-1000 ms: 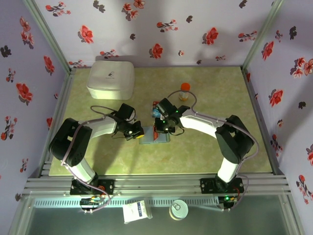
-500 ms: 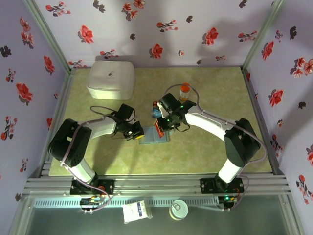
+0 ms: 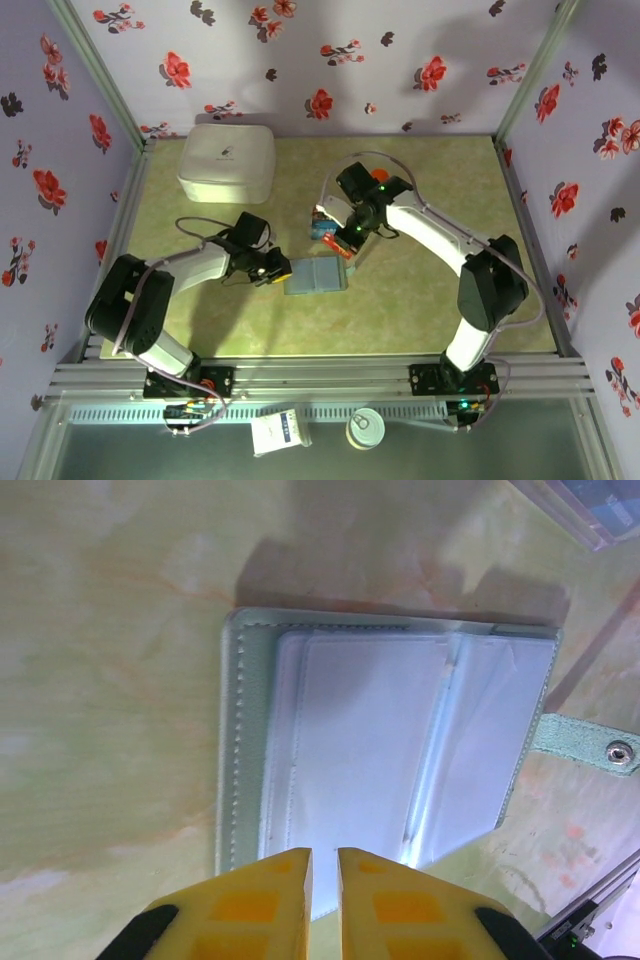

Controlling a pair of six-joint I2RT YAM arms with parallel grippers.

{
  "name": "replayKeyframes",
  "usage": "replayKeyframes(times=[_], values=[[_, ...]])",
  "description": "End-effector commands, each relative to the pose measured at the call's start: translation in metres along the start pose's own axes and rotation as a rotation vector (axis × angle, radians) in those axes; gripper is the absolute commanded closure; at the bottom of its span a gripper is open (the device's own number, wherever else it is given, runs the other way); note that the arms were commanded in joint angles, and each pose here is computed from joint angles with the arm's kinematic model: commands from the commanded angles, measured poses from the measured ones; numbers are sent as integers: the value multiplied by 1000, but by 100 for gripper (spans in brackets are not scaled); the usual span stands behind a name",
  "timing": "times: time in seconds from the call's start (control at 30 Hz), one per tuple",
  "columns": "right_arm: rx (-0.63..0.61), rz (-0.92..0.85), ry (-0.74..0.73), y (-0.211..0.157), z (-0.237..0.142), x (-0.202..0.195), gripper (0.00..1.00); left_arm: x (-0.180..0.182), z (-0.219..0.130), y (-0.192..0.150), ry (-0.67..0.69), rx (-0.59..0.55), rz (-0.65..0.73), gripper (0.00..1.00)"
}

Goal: Take the credit cards out of the card holder

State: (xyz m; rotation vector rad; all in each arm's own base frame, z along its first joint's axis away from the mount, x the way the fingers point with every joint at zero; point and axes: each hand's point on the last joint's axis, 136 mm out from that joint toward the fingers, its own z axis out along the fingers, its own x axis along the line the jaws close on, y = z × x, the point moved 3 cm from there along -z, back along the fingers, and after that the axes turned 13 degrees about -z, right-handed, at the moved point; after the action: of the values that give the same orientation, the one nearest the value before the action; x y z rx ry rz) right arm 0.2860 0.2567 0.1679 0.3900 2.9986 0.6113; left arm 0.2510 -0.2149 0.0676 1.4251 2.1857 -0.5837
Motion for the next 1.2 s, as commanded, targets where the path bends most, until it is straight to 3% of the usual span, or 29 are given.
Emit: replayKeyframes(times=[0.0,0.3,0.77,1.17], values=[[90,-222,18,-7,-4,-2,100,11,-8,-2,24,-9,5,86],[74,-334,26,17,-11,-42,100,24,-18,-1,28,-35,-27,86],[80,-364,47,34,11,-102,100,36,-30,-1,35,-66,-57,86],[48,-391,34,42,30,-119,100,43,-32,-2,47,-70,-66,86]])
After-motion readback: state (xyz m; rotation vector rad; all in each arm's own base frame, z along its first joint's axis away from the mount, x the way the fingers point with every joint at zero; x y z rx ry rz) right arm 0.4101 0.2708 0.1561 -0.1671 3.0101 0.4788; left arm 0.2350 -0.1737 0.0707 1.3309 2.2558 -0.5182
